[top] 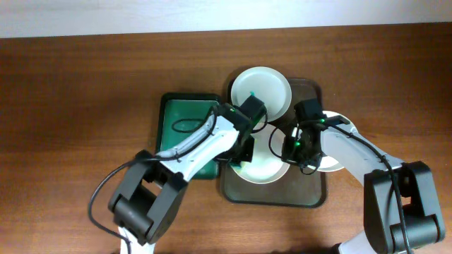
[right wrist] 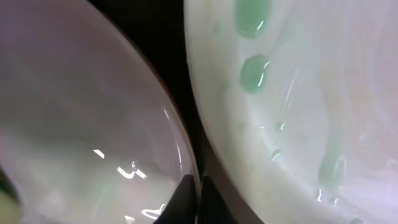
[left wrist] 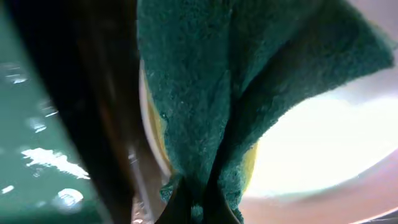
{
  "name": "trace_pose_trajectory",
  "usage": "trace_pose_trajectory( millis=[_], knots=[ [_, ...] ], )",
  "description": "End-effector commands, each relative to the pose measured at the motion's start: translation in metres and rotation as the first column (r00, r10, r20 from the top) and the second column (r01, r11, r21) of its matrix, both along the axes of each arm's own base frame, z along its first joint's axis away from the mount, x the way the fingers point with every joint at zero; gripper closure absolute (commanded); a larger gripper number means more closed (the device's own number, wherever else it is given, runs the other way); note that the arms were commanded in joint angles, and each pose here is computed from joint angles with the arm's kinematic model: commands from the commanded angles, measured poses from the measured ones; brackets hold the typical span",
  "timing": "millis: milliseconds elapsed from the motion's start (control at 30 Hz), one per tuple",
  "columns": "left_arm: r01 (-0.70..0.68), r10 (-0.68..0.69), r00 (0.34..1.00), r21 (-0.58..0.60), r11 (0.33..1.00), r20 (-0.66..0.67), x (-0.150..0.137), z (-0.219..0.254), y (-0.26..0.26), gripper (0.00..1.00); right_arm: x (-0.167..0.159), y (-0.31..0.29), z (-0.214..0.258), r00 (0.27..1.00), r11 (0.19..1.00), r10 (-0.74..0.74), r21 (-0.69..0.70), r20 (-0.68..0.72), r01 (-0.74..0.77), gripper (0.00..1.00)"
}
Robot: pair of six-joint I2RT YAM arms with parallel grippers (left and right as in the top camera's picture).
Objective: Clean dirty plates on tray and stack at the side
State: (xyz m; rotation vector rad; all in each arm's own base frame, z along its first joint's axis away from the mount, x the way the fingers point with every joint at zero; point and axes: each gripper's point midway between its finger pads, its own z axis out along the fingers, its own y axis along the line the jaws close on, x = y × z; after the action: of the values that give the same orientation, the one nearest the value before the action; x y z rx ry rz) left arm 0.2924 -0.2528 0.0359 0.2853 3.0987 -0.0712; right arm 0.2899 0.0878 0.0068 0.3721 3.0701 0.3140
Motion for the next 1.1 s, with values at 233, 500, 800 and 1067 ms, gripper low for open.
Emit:
trace_pose_trajectory(
  millis=[233,500,800,1067],
  knots=[
    [-0.056,0.096,0.979,-0.217,0.974,0.178,0.021,0.118,0.042,1.00,0.004,-0.005,-0.001,0.969,0.969,0.243,-0.052,0.043,-0.241,0.86],
    [-0.192,0.196,0.961,-0.040,0.981,0.193,0.028,0.057,0.108,1.00,0.013,0.012,0.004,0.965,0.969,0.243,0.032,0.099,-0.247,0.96],
    [-0.192,0.201,0.952,-0.063,0.979,0.232,0.029,0.054,0.109,0.55,0.011,-0.013,0.081,0.939,0.972,0.228,-0.111,0.259,-0.205,0.96],
    [-0.160,0.244,0.869,-0.221,0.962,0.431,0.024,0.152,0.114,0.28,0.000,-0.056,0.158,0.870,0.909,0.164,-0.413,0.466,0.049,0.96]
  ],
)
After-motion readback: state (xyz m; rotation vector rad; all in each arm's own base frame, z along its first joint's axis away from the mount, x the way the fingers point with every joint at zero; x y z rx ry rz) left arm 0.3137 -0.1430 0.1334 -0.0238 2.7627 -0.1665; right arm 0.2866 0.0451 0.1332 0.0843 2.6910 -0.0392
